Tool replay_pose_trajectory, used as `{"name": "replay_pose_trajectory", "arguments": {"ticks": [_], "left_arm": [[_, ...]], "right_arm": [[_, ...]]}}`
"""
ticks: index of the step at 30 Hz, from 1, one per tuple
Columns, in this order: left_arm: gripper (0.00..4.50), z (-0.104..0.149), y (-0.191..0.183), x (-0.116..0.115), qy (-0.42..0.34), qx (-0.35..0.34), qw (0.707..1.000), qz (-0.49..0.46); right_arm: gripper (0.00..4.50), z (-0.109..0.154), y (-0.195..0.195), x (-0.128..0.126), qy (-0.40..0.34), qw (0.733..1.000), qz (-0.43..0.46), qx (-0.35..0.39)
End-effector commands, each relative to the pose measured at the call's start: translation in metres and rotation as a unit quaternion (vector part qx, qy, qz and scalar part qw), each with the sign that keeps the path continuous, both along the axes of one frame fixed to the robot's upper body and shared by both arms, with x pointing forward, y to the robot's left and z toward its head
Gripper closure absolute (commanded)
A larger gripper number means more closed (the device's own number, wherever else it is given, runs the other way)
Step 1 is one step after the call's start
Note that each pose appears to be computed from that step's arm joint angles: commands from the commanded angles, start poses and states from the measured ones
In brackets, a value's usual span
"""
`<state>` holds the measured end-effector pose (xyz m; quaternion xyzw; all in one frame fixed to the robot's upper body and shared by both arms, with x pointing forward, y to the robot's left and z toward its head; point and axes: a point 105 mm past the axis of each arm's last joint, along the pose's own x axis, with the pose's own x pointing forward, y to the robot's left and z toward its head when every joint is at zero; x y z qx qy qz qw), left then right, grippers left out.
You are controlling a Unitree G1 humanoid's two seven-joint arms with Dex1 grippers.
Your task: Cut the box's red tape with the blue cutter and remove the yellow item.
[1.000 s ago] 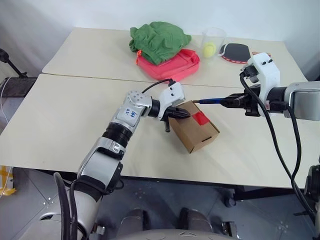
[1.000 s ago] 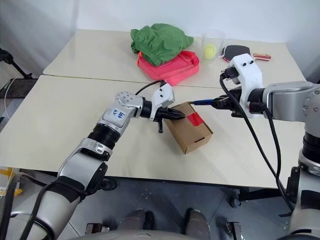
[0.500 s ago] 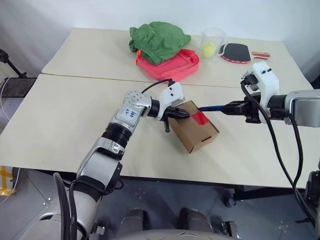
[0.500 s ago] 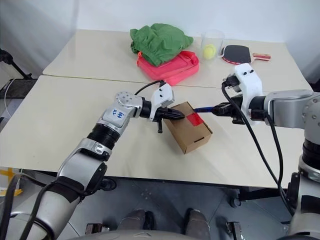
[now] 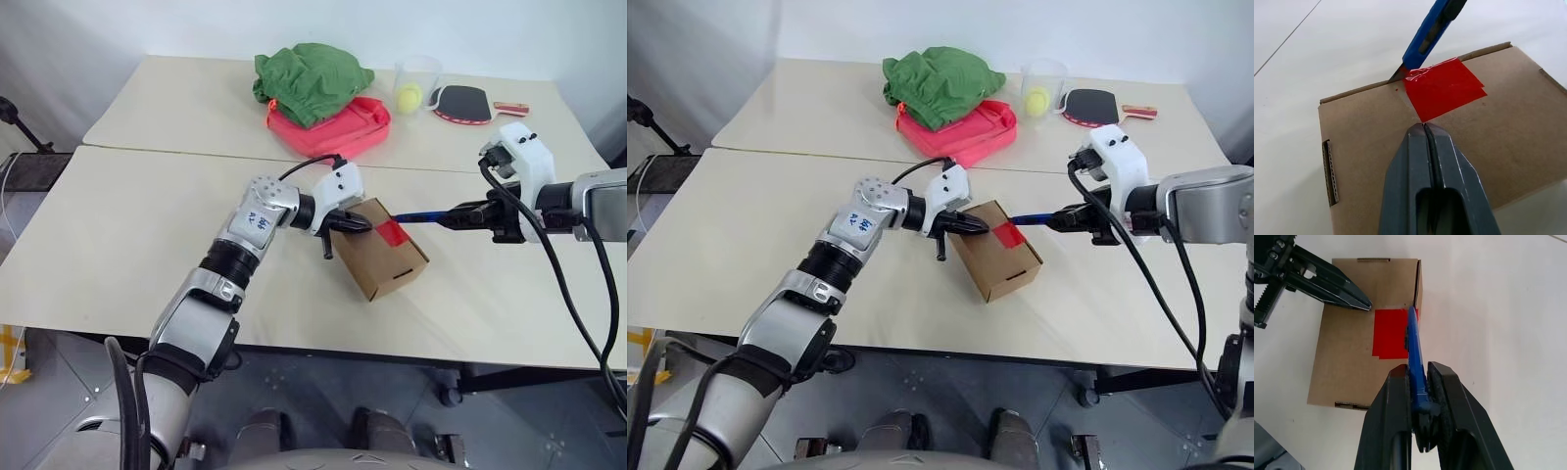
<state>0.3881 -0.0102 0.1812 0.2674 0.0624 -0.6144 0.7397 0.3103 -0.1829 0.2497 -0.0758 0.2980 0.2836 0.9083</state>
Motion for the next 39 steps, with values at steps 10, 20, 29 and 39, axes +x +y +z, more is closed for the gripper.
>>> {"name": "replay_pose_trajectory", "arguments": {"ticks": [10,20,29,39], "left_arm": [[4.50,-0.048,0.003,-0.012,0.039,0.090,0.995,-0.003],[4.50,-0.052,0.001,-0.015,0.046,0.094,0.994,-0.009],[4.50,-0.055,0.003,-0.018,0.050,0.103,0.993,-0.010],[4.50,-0.065,0.006,-0.023,0.064,0.122,0.990,-0.013]], "right_arm": [[4.25,-0.002,-0.003,-0.009,0.021,1.000,-0.005,-0.013],[4.25,-0.006,-0.011,-0.013,0.031,0.999,-0.023,-0.022],[4.25,-0.009,-0.004,-0.023,0.048,0.999,0.001,-0.024],[4.25,-0.015,-0.017,-0.037,0.076,0.996,-0.011,-0.040]]}}
